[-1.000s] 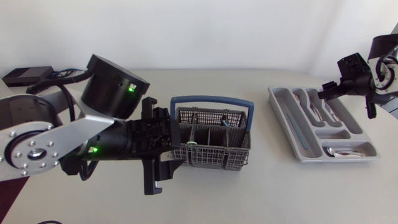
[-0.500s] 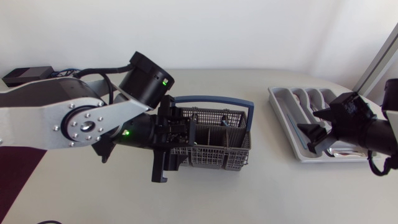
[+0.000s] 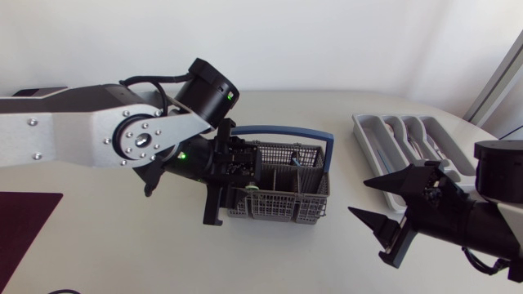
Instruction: Sort the cutlery from the basket into the organizer compartments.
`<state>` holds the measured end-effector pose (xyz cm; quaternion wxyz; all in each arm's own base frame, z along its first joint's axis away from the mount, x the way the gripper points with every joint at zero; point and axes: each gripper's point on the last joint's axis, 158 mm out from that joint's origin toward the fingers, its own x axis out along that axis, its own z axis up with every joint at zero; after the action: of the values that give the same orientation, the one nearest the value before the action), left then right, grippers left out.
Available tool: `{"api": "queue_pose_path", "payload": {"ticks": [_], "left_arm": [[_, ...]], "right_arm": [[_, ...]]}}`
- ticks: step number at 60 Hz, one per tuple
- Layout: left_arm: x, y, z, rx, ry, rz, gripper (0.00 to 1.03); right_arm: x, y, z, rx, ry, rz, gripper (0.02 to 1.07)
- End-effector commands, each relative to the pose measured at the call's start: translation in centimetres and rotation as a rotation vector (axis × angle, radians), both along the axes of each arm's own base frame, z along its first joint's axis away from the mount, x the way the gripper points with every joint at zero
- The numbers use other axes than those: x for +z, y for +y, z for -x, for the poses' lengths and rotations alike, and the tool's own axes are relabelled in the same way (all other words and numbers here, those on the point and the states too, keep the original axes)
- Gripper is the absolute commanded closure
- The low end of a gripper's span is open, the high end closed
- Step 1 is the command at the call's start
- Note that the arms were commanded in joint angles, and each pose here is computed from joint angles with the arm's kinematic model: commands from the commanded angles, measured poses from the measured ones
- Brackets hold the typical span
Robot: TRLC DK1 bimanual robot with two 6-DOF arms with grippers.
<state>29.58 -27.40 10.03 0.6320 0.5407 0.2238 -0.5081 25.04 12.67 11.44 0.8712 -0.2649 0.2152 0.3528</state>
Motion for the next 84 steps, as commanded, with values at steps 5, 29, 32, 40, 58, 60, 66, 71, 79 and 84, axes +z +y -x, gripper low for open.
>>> {"api": "queue_pose_path", "payload": {"ticks": [5, 29, 32, 40, 58, 60, 66, 71, 79, 84], "left_arm": [[-0.1, 0.0, -0.9, -0.022, -0.009, -0.021, 0.54], [-1.0, -0.5, -1.6, -0.023, -0.006, -0.026, 0.66], [-1.0, -0.5, -1.7, -0.024, -0.008, -0.026, 0.67], [-0.9, -0.5, -2.0, -0.020, -0.014, -0.021, 0.70], [-0.3, -0.8, -2.6, -0.013, -0.031, -0.007, 0.70], [-0.3, -0.8, -2.7, -0.013, -0.033, -0.006, 0.72], [-0.4, -1.0, -2.7, -0.015, -0.031, -0.006, 0.74], [-0.9, -1.0, -2.7, -0.015, -0.021, -0.014, 0.76], [-1.5, -1.1, -2.5, -0.017, -0.008, -0.022, 0.79], [-1.9, -1.2, -2.3, -0.022, 0.000, -0.029, 0.83]], "right_arm": [[-1.4, 1.9, 1.7, 0.048, 0.044, 0.003, 0.32], [-0.8, 4.1, 2.6, 0.132, 0.038, 0.002, 0.32], [-0.8, 4.5, 2.9, 0.149, 0.040, 0.001, 0.32], [-1.2, 5.9, 4.0, 0.201, 0.057, -0.003, 0.32], [-1.4, 6.5, 4.2, 0.224, 0.069, 0.003, 0.32], [-1.5, 6.5, 4.3, 0.225, 0.070, 0.004, 0.32], [-1.5, 6.7, 4.4, 0.233, 0.070, 0.004, 0.32], [-1.4, 7.0, 4.5, 0.241, 0.073, 0.002, 0.32], [-1.1, 7.7, 4.5, 0.256, 0.070, -0.002, 0.32], [-1.1, 7.9, 4.5, 0.262, 0.073, -0.001, 0.32]]}}
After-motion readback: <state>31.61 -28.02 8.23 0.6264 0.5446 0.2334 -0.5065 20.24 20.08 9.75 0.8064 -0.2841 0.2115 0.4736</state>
